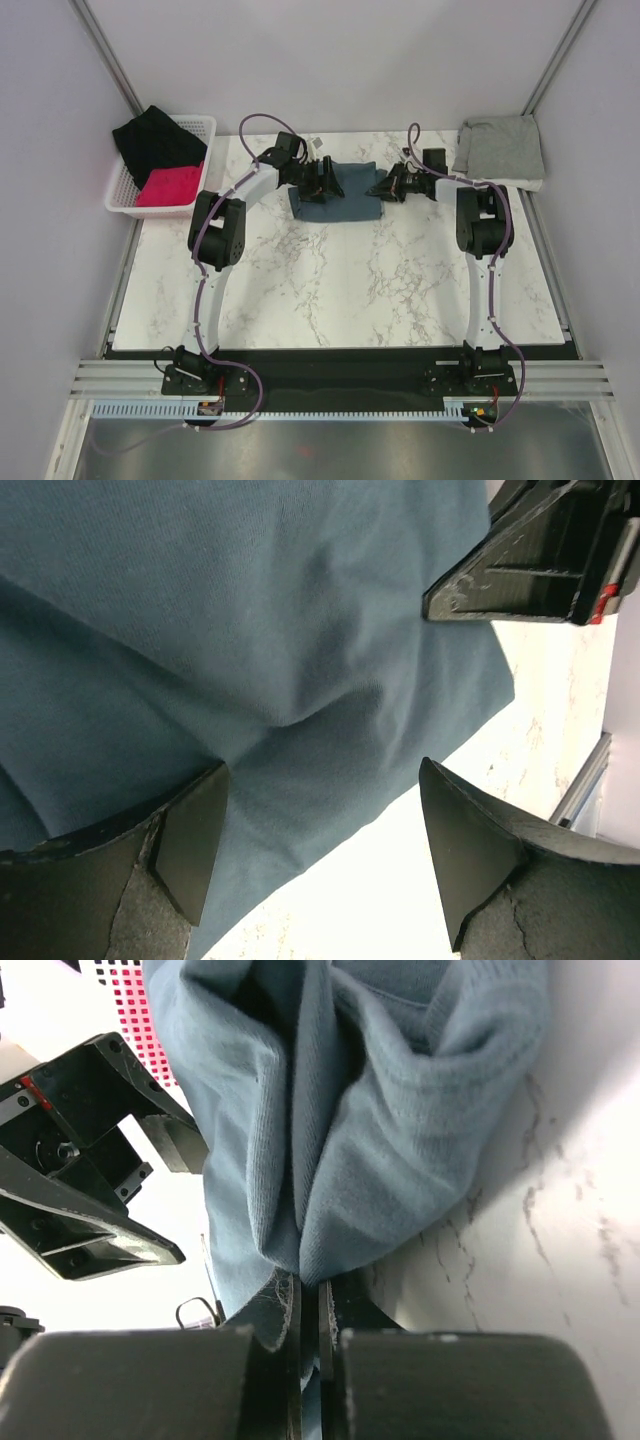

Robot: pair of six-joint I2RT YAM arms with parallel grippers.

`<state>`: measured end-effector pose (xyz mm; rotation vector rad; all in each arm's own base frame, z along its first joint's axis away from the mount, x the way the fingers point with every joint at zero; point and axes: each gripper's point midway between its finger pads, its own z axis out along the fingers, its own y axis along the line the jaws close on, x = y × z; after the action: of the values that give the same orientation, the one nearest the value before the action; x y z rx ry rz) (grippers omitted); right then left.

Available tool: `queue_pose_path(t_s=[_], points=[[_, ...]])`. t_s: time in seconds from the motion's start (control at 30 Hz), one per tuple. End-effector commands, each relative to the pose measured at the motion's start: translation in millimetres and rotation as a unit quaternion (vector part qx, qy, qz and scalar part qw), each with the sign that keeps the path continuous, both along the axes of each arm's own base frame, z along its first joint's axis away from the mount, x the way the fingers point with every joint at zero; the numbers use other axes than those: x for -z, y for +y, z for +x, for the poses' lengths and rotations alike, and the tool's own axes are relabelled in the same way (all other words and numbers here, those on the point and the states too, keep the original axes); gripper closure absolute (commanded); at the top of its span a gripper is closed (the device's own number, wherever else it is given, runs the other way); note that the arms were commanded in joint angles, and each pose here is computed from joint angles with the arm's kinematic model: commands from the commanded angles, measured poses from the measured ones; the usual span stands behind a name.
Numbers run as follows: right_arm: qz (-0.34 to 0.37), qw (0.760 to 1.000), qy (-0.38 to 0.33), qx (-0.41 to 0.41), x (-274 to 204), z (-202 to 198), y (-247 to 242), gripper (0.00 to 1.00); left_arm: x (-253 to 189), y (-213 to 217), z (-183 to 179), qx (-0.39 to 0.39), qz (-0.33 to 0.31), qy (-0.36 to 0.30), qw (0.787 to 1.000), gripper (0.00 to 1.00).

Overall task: Fold and stack the t-shirts
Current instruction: Neatly place the folded tshirt to the corner

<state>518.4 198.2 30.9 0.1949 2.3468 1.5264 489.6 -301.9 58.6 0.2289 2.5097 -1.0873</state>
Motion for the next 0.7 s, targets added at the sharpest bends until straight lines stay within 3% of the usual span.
queue_pose_path(t_s=[0.0,0.1,0.13,0.2,0.23,0.33,0.67], points=[[-0.009,0.995,-0.094,0.016,-63,31,-25,1.0,-39,1,14,0.007,0.019,-0.072,0.997,0.16],[-0.066,0.983,-0.172,0.017,-101,51,-44,1.0,-60,15,24,0.008,0.066,-0.131,0.989,0.14],[-0.086,0.983,-0.16,0.022,-99,50,-63,1.0,-64,19,26,0.006,0.077,-0.141,0.987,0.14],[-0.151,0.961,-0.23,0.008,-113,61,-80,1.0,-77,29,27,0.005,0.102,-0.166,0.981,0.14],[-0.175,0.962,-0.209,-0.006,-108,52,-84,1.0,-80,32,26,0.005,0.109,-0.17,0.979,0.14],[-0.249,0.937,-0.243,-0.031,-104,56,-105,1.0,-88,41,20,0.007,0.125,-0.18,0.976,0.13],[-0.409,0.874,-0.262,0.024,-124,69,-192,1.0,-94,51,4,0.014,0.139,-0.181,0.974,0.13]])
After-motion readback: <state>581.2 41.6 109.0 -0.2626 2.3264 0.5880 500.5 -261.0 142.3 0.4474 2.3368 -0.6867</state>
